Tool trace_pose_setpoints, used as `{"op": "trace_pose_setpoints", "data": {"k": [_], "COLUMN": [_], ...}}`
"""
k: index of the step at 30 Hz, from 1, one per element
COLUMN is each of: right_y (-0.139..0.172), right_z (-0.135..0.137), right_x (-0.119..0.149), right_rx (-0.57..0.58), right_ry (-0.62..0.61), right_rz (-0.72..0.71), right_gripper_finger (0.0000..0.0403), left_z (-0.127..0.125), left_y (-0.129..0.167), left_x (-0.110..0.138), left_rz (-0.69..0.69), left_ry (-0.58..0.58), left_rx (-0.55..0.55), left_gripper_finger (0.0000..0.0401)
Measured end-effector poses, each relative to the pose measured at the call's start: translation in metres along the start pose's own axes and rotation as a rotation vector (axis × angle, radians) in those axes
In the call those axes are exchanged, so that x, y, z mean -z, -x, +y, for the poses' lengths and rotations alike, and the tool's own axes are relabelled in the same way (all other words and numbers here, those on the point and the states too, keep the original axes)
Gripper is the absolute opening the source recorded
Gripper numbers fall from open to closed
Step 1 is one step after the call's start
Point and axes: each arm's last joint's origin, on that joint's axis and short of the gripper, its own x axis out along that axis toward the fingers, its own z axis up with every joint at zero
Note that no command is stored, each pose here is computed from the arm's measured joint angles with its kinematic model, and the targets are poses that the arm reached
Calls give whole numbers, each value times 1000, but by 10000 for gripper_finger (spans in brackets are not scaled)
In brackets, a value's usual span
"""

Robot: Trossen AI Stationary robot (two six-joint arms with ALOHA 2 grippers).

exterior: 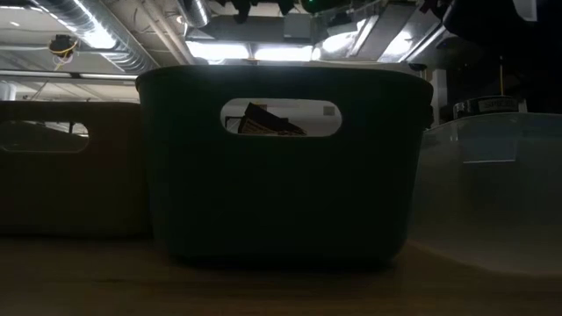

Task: Sort spices by type
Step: Put the orange seasoning bag into the green bin

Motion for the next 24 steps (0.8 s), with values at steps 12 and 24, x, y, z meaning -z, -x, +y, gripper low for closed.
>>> {"op": "trace_pose_setpoints", "data": {"k": [12, 24], "right_y": [0, 0], "right_z": [1, 2], "right_x": [2, 0], "right_rx": [8, -25], "right_ry": [0, 3], "right_rz": [16, 14], "right_gripper_finger": [15, 17], "left_z": [3, 7], "left_y": [-2, 6], "left_x": [-1, -6], "left_rz": [-4, -10], "left_ry": [-7, 21], "left_rx": [8, 44], "left_gripper_finger": [37, 13]}}
